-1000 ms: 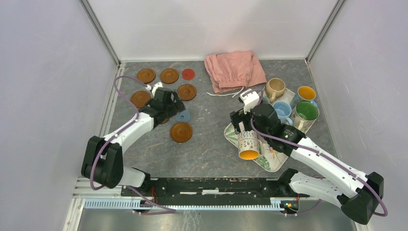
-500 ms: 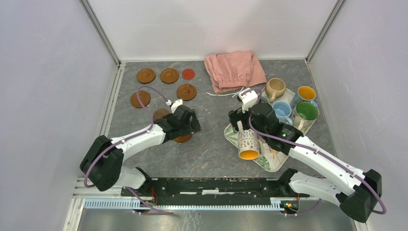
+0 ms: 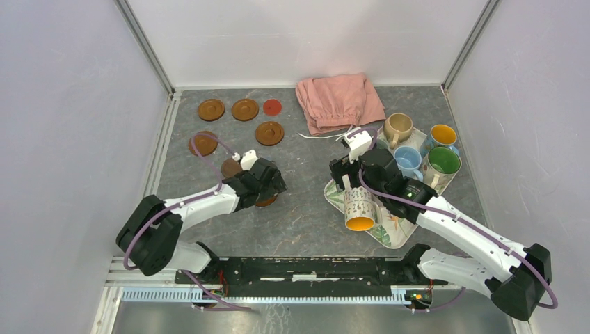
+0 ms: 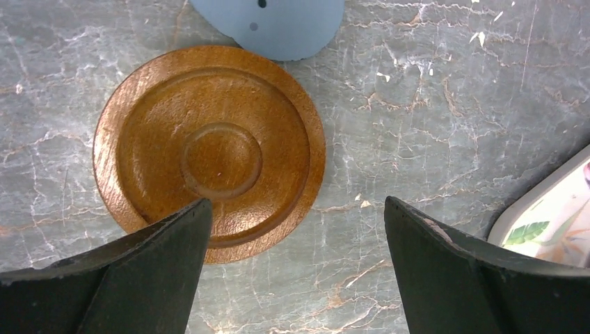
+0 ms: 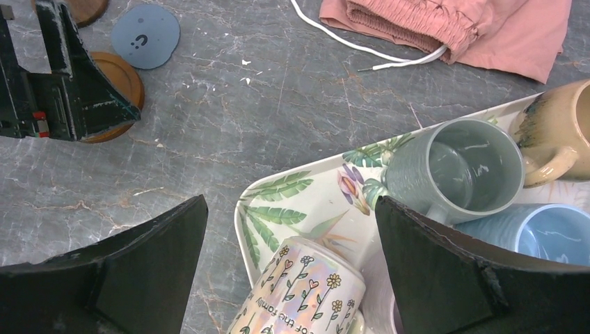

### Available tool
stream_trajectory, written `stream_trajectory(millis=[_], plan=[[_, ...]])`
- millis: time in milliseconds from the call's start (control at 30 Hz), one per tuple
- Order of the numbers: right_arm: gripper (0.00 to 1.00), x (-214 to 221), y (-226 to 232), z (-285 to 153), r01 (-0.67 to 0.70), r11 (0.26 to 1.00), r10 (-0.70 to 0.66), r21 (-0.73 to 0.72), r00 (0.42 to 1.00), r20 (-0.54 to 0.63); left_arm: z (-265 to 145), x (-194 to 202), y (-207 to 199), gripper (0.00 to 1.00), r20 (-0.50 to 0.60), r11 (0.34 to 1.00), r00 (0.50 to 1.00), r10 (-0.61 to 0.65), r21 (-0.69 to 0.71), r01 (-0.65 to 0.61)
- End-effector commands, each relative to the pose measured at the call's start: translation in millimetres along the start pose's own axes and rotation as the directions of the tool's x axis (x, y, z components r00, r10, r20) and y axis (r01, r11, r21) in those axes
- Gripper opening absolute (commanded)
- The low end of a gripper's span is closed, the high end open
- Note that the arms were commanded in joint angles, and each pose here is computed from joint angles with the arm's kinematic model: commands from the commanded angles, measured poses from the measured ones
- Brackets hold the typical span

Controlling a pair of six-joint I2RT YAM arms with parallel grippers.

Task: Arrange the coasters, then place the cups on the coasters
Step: Move the coaster to the corner of the board.

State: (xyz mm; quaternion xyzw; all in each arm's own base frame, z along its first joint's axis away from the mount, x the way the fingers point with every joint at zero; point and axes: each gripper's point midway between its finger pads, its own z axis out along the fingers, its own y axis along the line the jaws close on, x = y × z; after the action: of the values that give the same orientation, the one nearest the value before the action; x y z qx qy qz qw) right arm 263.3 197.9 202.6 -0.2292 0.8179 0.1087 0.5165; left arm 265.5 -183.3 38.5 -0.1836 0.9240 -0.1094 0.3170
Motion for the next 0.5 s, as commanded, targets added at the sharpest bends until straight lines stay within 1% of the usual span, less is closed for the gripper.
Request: stream_trajectory(millis=[0, 167, 333, 400, 467], plan=[[0.98, -13, 3, 1, -0.007, 1.000, 0.008, -0.016, 0.999, 0.041, 0, 3, 33, 1.00, 0.035, 0.989, 0.993, -0.109, -0.096, 0.112], [0.98, -13, 3, 0, -0.007, 1.000, 0.008, -0.022, 0.999, 0.042, -8, -8, 73, 1.00, 0.105, 0.960, 0.973, -0.206, -0.169, 0.222], [0.98, -12, 4, -1, -0.010, 1.000, 0.011, -0.027, 0.999, 0.044, -13, -25, 115, 1.00, 0.161, 0.915, 0.941, -0.297, -0.235, 0.329], [0.98, -12, 4, -1, -0.009, 1.000, 0.010, -0.027, 0.999, 0.046, -15, -33, 122, 1.00, 0.172, 0.908, 0.933, -0.317, -0.229, 0.351], [0.98, -12, 3, -1, -0.010, 1.000, 0.011, -0.026, 0.999, 0.049, -19, -43, 123, 1.00, 0.199, 0.905, 0.930, -0.311, -0.236, 0.353]])
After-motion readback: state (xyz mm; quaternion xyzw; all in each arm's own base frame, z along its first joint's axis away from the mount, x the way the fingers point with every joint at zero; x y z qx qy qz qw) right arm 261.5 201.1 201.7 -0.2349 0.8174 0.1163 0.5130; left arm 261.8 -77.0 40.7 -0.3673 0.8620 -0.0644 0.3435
